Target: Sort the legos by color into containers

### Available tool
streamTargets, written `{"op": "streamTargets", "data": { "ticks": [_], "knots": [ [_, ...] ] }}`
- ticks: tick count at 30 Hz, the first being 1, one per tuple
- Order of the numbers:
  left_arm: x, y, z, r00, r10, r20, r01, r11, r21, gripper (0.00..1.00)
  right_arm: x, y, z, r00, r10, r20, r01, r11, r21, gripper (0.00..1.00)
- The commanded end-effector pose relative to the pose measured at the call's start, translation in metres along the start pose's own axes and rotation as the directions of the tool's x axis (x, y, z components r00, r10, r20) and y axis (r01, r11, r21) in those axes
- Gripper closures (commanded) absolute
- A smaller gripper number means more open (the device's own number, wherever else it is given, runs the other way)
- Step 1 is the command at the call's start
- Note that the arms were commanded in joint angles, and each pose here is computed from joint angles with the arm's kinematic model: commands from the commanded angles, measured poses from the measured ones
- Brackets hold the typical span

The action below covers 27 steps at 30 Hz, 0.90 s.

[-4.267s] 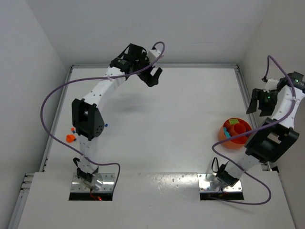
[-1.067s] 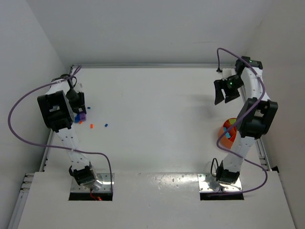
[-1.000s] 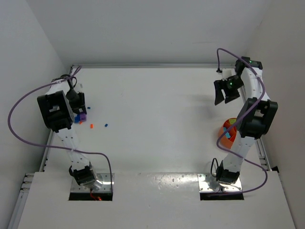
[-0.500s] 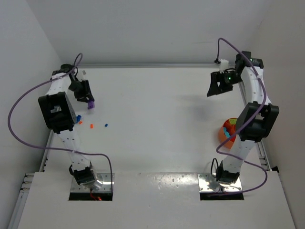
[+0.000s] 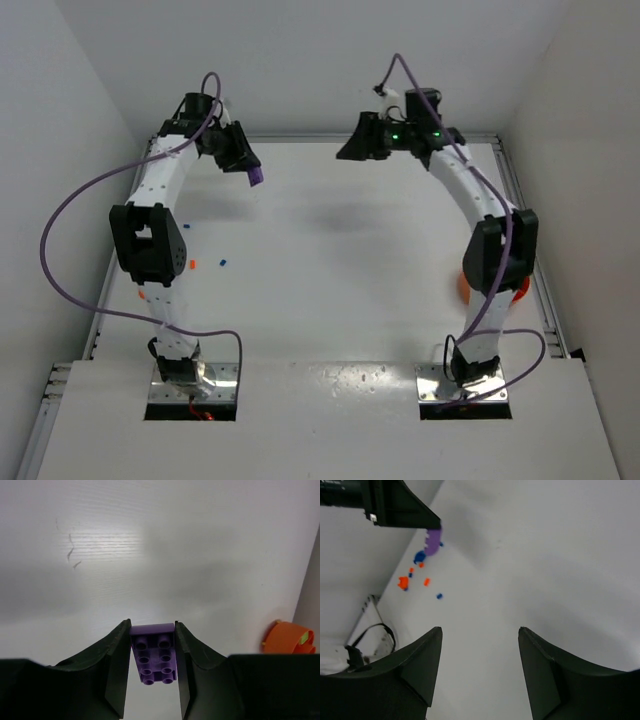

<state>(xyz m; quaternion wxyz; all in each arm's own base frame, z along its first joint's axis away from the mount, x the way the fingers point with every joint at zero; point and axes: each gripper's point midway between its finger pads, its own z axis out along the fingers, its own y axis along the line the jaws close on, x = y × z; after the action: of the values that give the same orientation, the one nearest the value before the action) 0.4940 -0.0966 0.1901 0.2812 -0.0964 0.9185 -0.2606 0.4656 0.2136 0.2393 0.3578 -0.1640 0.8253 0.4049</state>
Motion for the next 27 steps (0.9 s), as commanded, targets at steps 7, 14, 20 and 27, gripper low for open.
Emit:
{"op": "streamTargets", "data": {
  "ticks": [7, 14, 20, 27],
  "knots": [
    [-0.02, -0.016, -0.014, 0.96, -0.264, 0.095, 0.264, 0.964, 0.013, 0.99, -0.029, 0.088, 0.124, 0.988, 0.075, 0.133, -0.048, 0.979, -0.199, 0.37],
    [-0.011, -0.006, -0.013, 0.935, -0.352, 0.033, 0.351, 0.935, 0.046, 1.0, -0.014, 0.123, 0.162, 0.991, 0.06, 0.117, -0.031, 0.971, -0.236, 0.34],
    [0.004, -0.001, -0.007, 0.912, -0.407, -0.038, 0.409, 0.91, 0.073, 1.0, 0.0, 0.143, 0.177, 0.994, 0.046, 0.103, -0.018, 0.967, -0.254, 0.32],
    [0.002, -0.006, -0.013, 0.906, -0.421, -0.043, 0.423, 0.9, 0.106, 1.0, 0.022, 0.135, 0.195, 0.992, 0.111, 0.056, -0.099, 0.977, -0.187, 0.28]
  ]
}}
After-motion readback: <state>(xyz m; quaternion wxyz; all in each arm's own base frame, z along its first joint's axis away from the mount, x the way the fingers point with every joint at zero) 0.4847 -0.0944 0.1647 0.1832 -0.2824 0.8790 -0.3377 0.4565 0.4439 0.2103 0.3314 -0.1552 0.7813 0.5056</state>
